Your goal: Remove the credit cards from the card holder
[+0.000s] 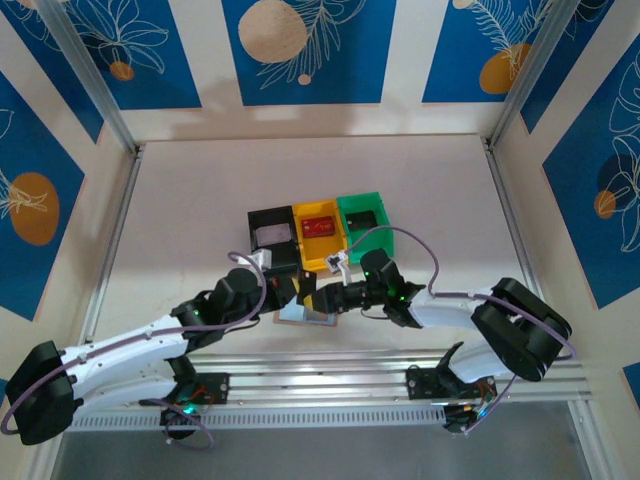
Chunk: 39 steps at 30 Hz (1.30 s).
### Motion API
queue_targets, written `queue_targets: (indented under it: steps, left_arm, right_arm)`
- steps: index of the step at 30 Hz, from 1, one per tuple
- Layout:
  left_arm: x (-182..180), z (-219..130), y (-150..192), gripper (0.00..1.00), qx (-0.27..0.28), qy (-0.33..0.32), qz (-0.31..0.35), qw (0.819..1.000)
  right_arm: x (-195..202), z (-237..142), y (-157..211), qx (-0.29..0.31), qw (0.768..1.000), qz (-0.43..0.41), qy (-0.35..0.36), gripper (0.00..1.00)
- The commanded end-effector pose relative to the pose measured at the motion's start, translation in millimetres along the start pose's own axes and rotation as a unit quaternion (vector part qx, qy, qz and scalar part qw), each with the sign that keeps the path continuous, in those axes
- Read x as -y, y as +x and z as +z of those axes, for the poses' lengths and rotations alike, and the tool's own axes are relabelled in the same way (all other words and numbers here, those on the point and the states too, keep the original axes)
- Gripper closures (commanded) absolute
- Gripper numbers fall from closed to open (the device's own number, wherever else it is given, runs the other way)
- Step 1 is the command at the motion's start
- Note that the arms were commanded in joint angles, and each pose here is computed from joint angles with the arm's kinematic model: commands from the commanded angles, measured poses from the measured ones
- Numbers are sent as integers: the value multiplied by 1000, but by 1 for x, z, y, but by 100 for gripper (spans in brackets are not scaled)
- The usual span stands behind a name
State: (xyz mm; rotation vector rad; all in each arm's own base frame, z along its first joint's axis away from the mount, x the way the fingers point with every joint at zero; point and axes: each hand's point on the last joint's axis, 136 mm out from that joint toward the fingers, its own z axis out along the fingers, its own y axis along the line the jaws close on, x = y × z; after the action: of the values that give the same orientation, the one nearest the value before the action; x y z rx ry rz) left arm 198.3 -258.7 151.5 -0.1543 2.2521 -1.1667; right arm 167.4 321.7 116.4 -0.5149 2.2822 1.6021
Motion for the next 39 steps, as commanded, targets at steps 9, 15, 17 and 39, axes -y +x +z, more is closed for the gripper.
queue_targets:
  steps: [9,15,17,39]
  left_arm:
    - [-11,5,7,100,-11,-7,-11,1000]
    - [-11,6,8,100,-12,-6,-14,1000]
    - [-11,6,8,100,-12,-5,-13,1000]
    - [-16,-7,1,91,-9,-45,32,998]
  right_arm:
    - [-28,-10,-17,34,998,-35,-28,68]
    - [-32,-15,-19,48,997,-45,-29,78]
    - [-32,-16,-18,47,997,-45,-29,80]
    - [-3,-26,-11,43,998,-19,29,100]
